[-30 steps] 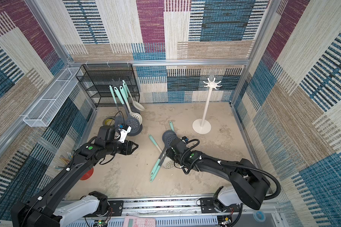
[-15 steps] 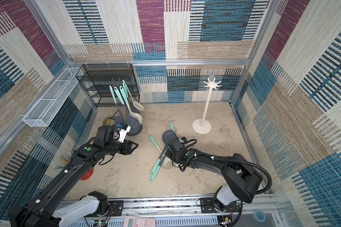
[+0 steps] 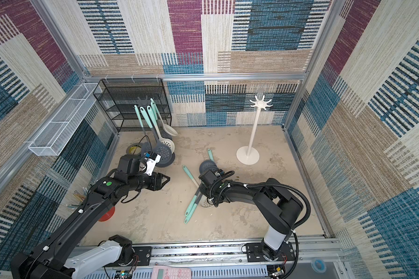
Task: Hang the skimmer on the kitchen utensil rack
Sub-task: Pick up the skimmer from the center of the board.
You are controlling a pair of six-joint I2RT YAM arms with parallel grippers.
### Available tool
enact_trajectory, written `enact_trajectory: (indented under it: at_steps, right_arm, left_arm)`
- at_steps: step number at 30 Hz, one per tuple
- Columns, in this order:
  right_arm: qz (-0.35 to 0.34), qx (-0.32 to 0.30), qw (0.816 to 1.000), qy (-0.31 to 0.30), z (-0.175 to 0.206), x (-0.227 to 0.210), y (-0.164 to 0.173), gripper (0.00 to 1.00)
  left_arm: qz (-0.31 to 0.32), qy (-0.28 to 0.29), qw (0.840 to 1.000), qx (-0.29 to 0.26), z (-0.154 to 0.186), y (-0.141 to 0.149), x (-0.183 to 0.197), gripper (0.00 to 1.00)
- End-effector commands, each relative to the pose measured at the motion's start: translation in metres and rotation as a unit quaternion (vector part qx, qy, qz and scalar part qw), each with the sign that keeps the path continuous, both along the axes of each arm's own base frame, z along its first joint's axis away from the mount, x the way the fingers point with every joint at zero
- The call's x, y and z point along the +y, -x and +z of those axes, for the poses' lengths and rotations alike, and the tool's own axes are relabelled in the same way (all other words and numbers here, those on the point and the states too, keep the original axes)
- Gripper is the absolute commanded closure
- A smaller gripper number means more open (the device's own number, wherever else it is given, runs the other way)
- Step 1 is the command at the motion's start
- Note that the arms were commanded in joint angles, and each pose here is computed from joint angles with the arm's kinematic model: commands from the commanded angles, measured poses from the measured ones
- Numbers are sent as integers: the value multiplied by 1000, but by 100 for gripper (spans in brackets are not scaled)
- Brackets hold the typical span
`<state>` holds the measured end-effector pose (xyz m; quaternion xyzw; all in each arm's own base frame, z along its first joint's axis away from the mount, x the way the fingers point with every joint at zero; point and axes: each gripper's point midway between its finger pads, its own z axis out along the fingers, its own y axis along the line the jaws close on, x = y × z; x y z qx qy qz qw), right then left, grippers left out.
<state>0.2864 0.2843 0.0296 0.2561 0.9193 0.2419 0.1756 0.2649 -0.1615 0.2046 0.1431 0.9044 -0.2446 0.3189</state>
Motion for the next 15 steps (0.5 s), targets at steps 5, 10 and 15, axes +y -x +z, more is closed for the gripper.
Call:
enact_trajectory:
  at_steps: [5, 10, 15]
  right_arm:
    - [-18, 21, 999, 22, -16, 0, -5, 78]
    - [-14, 22, 1000, 16, -12, 7, -9, 89]
    - [-29, -9, 999, 20, 19, 3, -19, 92]
  left_arm:
    - [3, 6, 1000, -4, 3, -1, -1, 46]
    - [9, -3, 1000, -10, 2, -2, 3, 46]
    - [10, -3, 1000, -9, 2, -2, 3, 46]
